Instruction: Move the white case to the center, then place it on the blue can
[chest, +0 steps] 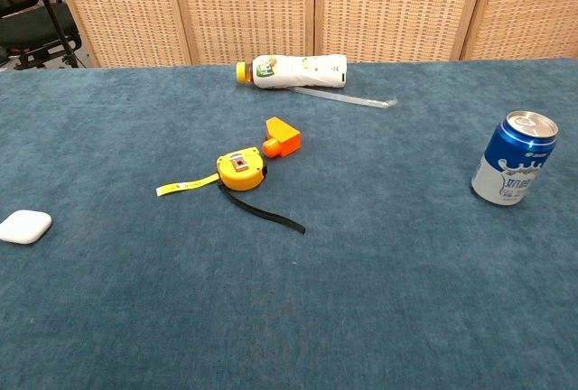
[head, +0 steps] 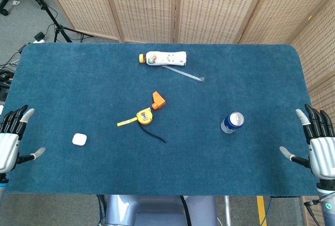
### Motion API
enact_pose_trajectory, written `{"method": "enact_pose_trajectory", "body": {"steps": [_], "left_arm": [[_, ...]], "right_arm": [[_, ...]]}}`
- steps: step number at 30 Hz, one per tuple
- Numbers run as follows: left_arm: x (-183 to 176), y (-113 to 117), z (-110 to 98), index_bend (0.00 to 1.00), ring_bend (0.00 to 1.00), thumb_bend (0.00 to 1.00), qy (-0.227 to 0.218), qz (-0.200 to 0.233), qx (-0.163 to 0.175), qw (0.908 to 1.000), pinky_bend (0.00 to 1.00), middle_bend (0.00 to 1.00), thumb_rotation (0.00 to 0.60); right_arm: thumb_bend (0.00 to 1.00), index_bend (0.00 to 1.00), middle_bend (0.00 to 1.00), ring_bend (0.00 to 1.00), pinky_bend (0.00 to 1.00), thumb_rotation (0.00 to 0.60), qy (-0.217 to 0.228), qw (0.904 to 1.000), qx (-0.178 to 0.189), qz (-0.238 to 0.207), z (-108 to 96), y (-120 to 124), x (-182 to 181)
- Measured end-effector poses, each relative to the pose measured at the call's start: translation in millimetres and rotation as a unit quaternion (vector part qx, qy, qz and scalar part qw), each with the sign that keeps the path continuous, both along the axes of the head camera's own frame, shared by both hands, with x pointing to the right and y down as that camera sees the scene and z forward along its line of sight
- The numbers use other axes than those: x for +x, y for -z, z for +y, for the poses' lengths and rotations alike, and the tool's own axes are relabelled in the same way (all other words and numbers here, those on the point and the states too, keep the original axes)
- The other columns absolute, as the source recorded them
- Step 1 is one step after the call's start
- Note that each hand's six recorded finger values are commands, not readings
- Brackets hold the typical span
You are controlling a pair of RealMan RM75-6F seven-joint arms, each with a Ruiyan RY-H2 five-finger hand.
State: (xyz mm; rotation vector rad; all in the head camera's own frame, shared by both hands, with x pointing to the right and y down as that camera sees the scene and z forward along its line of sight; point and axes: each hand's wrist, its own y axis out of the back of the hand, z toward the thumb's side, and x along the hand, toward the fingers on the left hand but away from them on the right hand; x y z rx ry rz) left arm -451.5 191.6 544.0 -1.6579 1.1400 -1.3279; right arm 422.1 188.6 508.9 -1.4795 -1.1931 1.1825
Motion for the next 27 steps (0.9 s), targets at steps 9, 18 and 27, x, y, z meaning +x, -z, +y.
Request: {"method": "enact_pose_trajectory", "body": {"steps": [9,18,27], "left_arm": [[-2,2,0,0.00,0.00,0.00,0.005,-0.003,0.001,1.0000,0.00,0.00,0.600],[-1,-4,-2,0.00,0.00,0.00,-0.002,-0.003,-0.012,0.9999,0.00,0.00,0.600],[12,-70,1,0.04,0.00,0.03,-0.050,-0.015,-0.124,0.9909,0.00,0.00,0.600]], "right_arm": [[0.00,0.00,0.00,0.00,0.00,0.600,-0.009,0.9999,0.003,0.007,1,1,3],[0.00,0.00,0.00,0.00,0.00,0.600,-0.023,0.9988,-0.029,0.031,4,-7,2],[0.00,0.00,0.00,0.00,0.00,0.600,-0.019,0.9989,-0.036,0.021,4,-9,0]]}}
